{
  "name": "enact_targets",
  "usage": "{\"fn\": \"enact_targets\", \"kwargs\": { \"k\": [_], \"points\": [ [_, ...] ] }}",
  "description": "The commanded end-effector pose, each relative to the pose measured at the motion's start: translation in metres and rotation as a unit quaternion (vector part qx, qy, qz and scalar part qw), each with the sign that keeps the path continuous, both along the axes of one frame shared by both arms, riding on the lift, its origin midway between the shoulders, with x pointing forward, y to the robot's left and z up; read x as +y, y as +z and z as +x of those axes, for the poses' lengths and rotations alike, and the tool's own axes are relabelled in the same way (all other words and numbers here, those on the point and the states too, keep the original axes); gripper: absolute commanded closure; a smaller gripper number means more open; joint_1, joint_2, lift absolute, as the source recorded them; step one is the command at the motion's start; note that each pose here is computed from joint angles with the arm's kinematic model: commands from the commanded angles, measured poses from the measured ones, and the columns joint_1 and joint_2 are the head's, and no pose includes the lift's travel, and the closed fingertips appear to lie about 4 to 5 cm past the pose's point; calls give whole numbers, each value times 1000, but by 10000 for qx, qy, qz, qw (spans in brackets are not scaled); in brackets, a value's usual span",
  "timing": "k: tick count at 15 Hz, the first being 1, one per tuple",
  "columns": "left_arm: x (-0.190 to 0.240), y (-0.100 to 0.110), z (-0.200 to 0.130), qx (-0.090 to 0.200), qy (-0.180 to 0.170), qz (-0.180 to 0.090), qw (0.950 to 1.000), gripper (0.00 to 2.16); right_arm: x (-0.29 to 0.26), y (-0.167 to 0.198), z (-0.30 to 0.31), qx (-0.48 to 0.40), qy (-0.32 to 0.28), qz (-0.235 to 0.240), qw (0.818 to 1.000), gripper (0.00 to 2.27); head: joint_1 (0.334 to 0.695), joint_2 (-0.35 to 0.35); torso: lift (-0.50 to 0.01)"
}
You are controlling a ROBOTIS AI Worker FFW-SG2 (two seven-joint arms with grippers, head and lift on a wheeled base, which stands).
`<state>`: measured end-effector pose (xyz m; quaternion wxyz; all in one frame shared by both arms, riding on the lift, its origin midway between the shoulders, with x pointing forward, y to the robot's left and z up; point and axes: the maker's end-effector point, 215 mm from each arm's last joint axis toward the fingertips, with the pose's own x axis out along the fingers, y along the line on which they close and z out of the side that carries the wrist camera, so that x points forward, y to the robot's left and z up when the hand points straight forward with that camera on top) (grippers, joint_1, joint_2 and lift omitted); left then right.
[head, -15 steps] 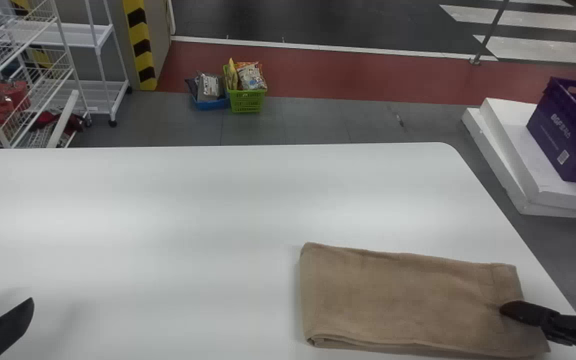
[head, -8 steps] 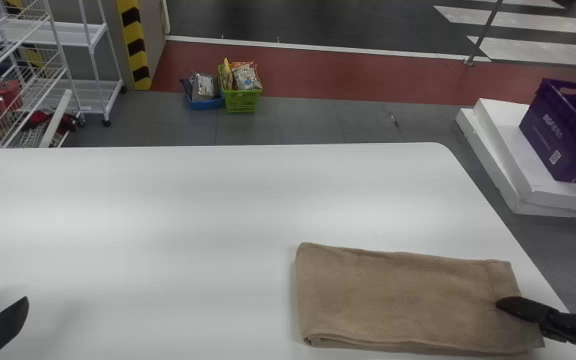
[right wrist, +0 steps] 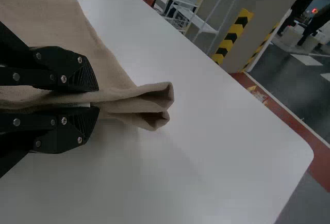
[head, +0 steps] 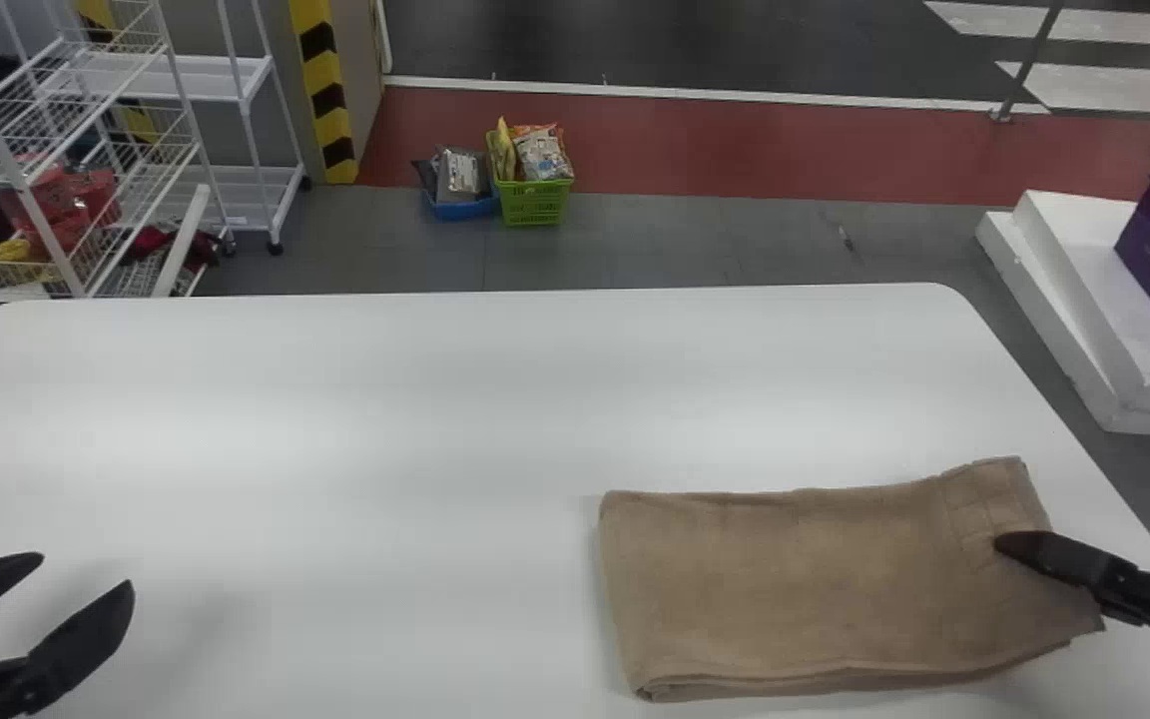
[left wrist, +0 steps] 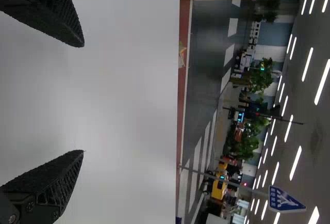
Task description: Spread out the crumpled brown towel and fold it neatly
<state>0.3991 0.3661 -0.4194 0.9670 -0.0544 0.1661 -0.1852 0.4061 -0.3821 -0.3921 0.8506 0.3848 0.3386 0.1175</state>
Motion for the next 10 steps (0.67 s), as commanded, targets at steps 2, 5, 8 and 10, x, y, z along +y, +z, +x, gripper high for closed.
{"fn": "enact_targets", "kwargs": {
  "k": [2, 5, 8, 10],
  "points": [
    [2, -1, -1, 3, 20, -18, 10000, 73, 37, 17, 11, -238, 339, -40, 9991, 964, 695, -20, -128],
    [4, 0, -3, -3, 27, -35, 10000, 73, 70, 33, 14, -446, 689, -188, 9964, 964, 695, 34, -128],
    [3, 0, -3, -7, 27, -41, 10000, 73, 100, 43, 10, -573, 1026, -342, 9925, 964, 695, 87, -128],
    [3, 0, -3, -1, 28, -46, 10000, 73, 122, 39, 4, -535, 1289, -409, 9894, 964, 695, 111, -128]
  ]
}}
